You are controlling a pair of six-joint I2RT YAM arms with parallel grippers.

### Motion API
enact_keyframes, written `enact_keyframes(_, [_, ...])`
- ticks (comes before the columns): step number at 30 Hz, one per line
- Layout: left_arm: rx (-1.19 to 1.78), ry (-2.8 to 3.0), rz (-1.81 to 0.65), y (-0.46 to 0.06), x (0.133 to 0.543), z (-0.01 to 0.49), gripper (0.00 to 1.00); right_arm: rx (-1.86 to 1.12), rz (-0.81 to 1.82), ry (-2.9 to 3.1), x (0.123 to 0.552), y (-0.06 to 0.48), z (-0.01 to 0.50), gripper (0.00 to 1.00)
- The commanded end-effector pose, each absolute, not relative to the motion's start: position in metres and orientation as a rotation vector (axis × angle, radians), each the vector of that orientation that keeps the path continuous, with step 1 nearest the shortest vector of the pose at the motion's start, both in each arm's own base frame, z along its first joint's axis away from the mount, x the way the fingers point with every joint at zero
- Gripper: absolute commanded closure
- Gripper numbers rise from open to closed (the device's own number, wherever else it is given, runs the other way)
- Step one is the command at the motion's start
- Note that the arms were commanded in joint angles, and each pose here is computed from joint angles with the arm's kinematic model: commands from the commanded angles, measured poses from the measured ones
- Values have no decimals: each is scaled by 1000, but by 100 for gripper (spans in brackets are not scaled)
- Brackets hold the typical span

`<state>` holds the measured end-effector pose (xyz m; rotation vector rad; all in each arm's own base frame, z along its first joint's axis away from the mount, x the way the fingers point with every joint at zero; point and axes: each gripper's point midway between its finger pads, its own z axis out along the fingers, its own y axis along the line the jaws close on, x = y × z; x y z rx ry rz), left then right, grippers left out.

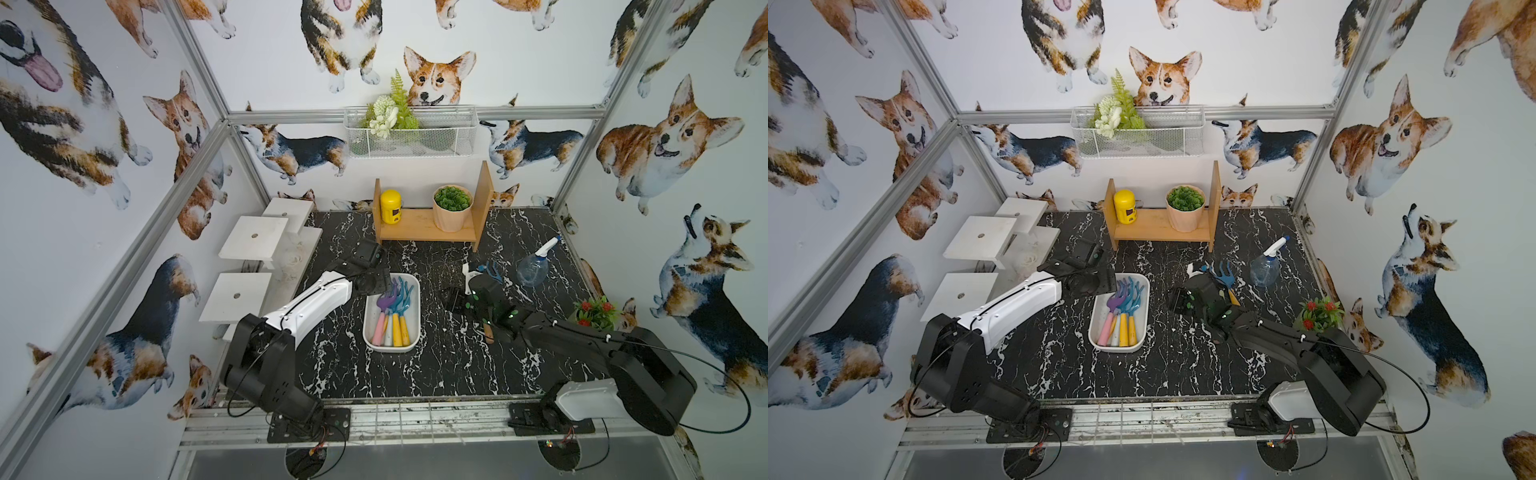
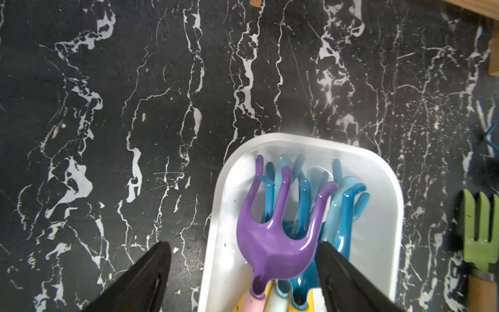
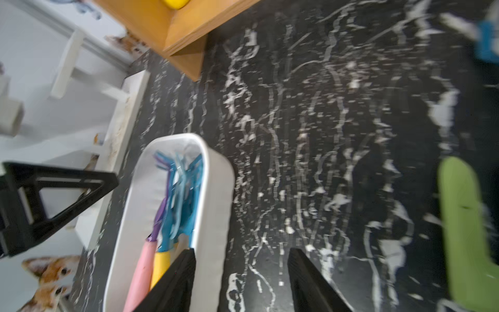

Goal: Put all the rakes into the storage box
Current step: Place the rake in the storage box, then pick up the rake at the center of the board.

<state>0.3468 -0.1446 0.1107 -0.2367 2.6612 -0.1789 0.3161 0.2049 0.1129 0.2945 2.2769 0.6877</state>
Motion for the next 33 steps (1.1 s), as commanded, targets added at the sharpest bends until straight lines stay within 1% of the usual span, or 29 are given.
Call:
enact_keyframes(1, [-276,2671,-180,-145,346,108,11,522,430,2312,309,149,90,37])
enact_keyframes(6, [-286,2666,-231,-154,351,106,11,698,255,2343,290,100,67,37])
enact_keyframes(10, [-274,2676,-231,-157,354,103,11,711,210,2421,273,87,44,38])
enact_keyframes(15, [-274,2662,-251,-160,358,105,10,696,205,2516,253,87,16,38])
enact_keyframes(20, [-273,2667,-264,-163,358,103,10,625,206,2609,248,96,2,37])
enact_keyframes(23, [-270,2673,-276,-166,358,101,9,593,189,2659,245,99,-7,41])
enact_keyframes(25, [-266,2671,-288,-168,359,102,9,570,185,2691,243,102,-12,48])
enact_keyframes(28, [-262,2658,-309,-171,360,106,8,477,138,2747,238,109,-20,54])
enact_keyframes(31, [-264,2654,-308,-171,361,108,8,331,21,2806,232,118,-28,52])
enact_keyframes(33, [-264,2652,-307,-171,362,109,8,235,-61,2840,228,123,-33,48])
